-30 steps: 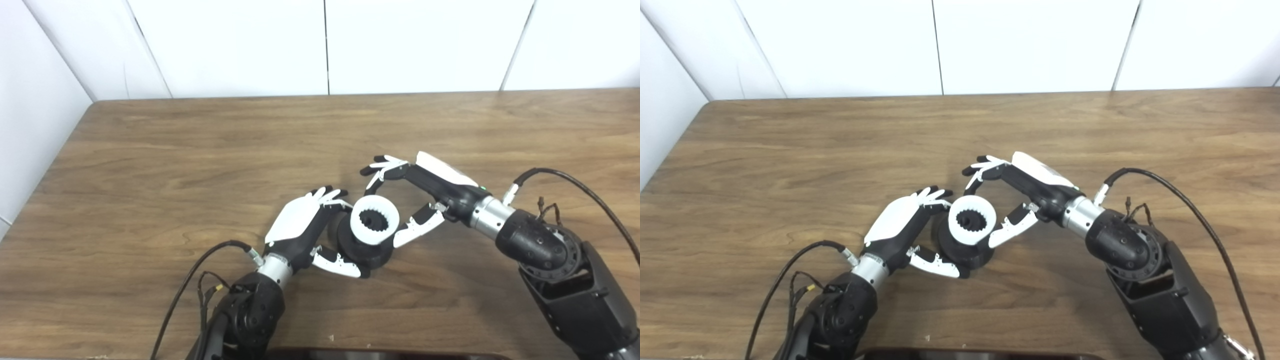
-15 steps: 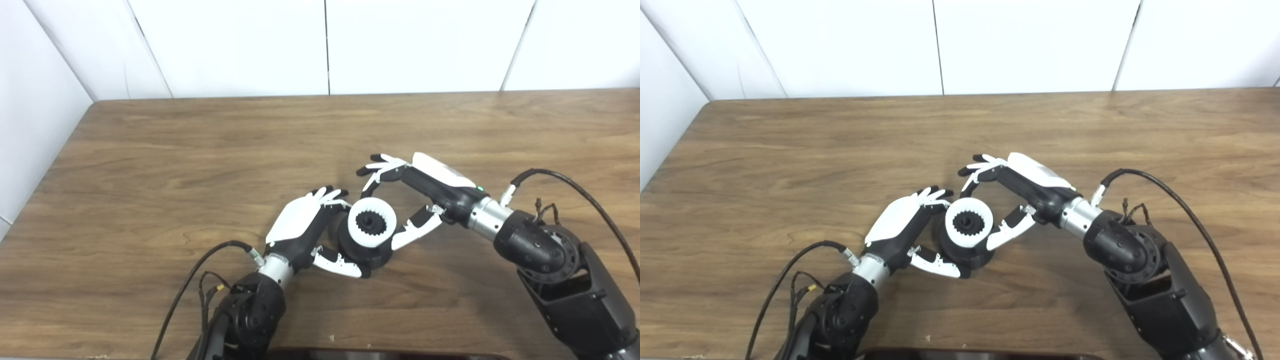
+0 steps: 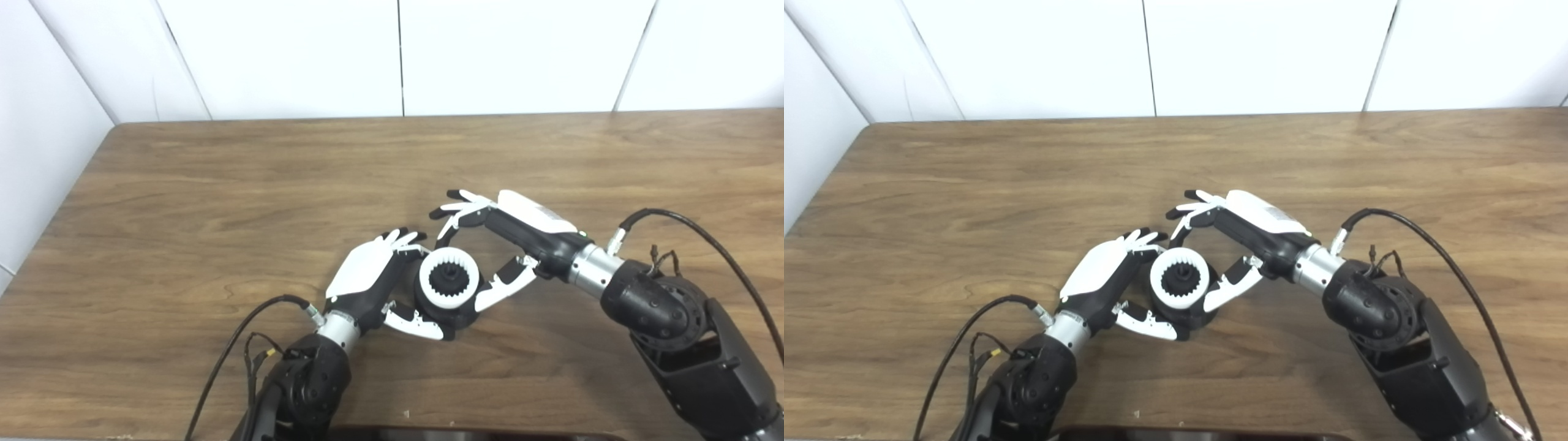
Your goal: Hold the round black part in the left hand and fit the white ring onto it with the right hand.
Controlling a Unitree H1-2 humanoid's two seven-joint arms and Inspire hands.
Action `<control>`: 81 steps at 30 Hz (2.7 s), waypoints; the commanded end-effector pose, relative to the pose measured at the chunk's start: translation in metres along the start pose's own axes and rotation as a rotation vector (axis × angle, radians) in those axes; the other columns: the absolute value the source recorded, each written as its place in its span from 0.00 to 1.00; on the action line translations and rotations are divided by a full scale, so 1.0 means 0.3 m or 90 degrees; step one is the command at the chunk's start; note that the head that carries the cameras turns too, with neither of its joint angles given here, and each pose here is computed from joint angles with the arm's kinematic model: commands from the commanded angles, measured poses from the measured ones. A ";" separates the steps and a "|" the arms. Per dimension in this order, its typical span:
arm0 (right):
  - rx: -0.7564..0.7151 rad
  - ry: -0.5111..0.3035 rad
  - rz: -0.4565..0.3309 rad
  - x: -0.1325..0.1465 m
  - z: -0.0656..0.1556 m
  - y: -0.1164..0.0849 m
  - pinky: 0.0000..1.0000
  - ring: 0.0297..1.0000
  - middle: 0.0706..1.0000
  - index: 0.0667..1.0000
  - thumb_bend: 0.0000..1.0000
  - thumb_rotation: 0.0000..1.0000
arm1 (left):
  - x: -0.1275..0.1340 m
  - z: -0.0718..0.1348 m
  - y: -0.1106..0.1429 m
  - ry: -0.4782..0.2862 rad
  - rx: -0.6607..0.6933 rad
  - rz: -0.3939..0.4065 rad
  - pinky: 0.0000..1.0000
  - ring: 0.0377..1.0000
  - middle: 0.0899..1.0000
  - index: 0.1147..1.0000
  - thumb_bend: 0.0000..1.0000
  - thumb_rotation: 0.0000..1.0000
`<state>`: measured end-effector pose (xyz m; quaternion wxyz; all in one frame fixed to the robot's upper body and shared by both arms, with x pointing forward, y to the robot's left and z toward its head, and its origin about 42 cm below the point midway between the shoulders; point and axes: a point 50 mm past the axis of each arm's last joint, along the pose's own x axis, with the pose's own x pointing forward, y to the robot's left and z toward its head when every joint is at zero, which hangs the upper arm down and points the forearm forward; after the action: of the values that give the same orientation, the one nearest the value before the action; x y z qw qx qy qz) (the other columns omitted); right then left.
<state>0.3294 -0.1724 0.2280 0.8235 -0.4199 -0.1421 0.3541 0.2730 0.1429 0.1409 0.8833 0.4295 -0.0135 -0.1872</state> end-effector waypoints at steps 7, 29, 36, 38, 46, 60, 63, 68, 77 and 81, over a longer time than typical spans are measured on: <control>0.000 -0.009 -0.001 0.015 -0.012 -0.009 1.00 0.99 0.86 0.45 0.52 0.16 | 0.001 0.002 -0.006 0.008 0.014 -0.006 1.00 1.00 0.93 0.59 0.86 0.26; 0.024 0.000 -0.036 0.010 -0.034 -0.058 1.00 0.97 0.85 0.46 0.52 0.16 | -0.002 -0.003 -0.015 0.012 0.006 -0.004 1.00 1.00 0.93 0.59 0.86 0.25; 0.028 0.008 -0.039 0.005 -0.042 -0.060 1.00 0.97 0.85 0.45 0.52 0.16 | -0.005 -0.002 -0.015 0.013 0.006 -0.003 1.00 1.00 0.93 0.59 0.86 0.25; 0.029 0.008 -0.037 0.004 -0.043 -0.057 1.00 0.97 0.85 0.45 0.52 0.16 | -0.005 -0.003 -0.015 0.013 0.006 -0.003 1.00 1.00 0.93 0.59 0.86 0.26; 0.026 0.007 -0.029 0.009 -0.050 -0.033 1.00 0.97 0.86 0.46 0.52 0.16 | -0.005 -0.002 -0.008 0.011 0.009 -0.003 1.00 1.00 0.93 0.59 0.86 0.26; 0.012 0.010 -0.021 0.013 -0.047 -0.008 1.00 0.97 0.85 0.46 0.52 0.16 | 0.001 0.002 0.001 0.008 0.016 -0.001 1.00 1.00 0.93 0.59 0.86 0.26; 0.007 0.008 -0.018 0.009 -0.050 0.000 1.00 0.97 0.86 0.46 0.52 0.16 | 0.001 0.003 0.002 0.006 0.014 -0.001 1.00 1.00 0.93 0.59 0.86 0.26; -0.006 0.004 -0.018 0.008 -0.036 0.000 1.00 0.98 0.86 0.46 0.52 0.16 | 0.002 0.003 0.002 0.006 0.016 -0.002 1.00 1.00 0.93 0.59 0.86 0.26; -0.008 0.016 0.001 0.012 -0.041 0.008 1.00 0.98 0.86 0.46 0.52 0.16 | 0.000 0.006 0.002 0.008 0.012 0.000 1.00 1.00 0.93 0.59 0.86 0.26; -0.007 0.026 0.018 0.011 -0.050 0.019 1.00 0.98 0.87 0.60 0.83 0.30 | 0.000 0.002 -0.002 0.010 0.013 0.000 1.00 1.00 0.93 0.59 0.86 0.26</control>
<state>0.3360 -0.1793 0.2075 0.8310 -0.4221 -0.1084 0.3456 0.2722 0.1412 0.1408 0.8842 0.4283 -0.0130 -0.1861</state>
